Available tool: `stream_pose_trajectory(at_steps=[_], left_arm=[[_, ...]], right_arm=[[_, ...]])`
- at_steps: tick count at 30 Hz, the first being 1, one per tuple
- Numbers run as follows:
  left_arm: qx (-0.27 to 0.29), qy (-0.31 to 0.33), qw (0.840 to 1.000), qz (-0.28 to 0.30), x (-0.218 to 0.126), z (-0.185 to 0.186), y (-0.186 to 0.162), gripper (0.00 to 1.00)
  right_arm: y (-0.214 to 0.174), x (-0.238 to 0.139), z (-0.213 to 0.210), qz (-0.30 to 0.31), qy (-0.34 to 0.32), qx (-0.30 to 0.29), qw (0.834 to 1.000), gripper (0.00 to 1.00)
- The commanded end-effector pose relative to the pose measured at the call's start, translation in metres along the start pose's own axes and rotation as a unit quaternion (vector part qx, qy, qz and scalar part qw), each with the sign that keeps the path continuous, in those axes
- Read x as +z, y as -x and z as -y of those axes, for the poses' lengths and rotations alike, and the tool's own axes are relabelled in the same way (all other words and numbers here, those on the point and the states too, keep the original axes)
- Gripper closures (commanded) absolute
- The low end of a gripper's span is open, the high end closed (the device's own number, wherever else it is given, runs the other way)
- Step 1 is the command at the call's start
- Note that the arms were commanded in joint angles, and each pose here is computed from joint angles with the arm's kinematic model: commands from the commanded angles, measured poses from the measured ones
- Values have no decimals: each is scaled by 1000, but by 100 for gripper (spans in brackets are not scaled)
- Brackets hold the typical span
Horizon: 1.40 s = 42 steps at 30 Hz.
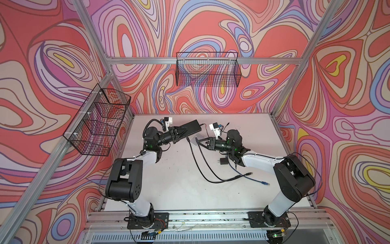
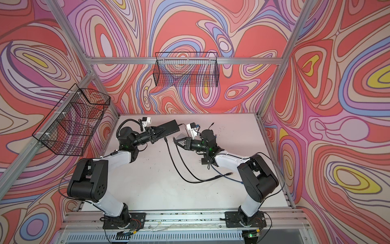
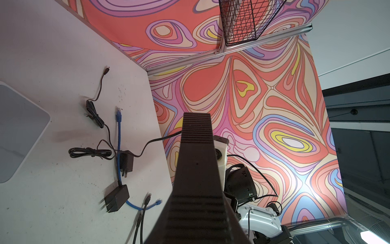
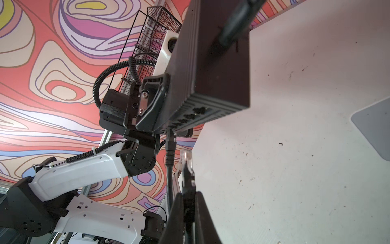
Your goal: Insert the plug into the switch port
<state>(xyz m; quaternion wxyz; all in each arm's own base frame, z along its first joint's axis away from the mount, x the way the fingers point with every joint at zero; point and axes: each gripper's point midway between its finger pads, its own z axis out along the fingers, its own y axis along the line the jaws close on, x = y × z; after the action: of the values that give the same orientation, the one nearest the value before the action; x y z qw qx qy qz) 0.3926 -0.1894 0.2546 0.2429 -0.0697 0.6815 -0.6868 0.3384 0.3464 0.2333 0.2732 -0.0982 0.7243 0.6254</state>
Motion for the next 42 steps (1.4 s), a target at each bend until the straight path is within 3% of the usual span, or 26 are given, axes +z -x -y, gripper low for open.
stream_pose_trajectory(at_steps=[1,42], left_arm=[[31,-29,999,-11,2,16,-4,95],[38,-39,998,-36,13,21,-20,96]], right_arm=[[6,4,-6,0,18,-5,1000,100],[21,14,-14,11,41,0,999,100]])
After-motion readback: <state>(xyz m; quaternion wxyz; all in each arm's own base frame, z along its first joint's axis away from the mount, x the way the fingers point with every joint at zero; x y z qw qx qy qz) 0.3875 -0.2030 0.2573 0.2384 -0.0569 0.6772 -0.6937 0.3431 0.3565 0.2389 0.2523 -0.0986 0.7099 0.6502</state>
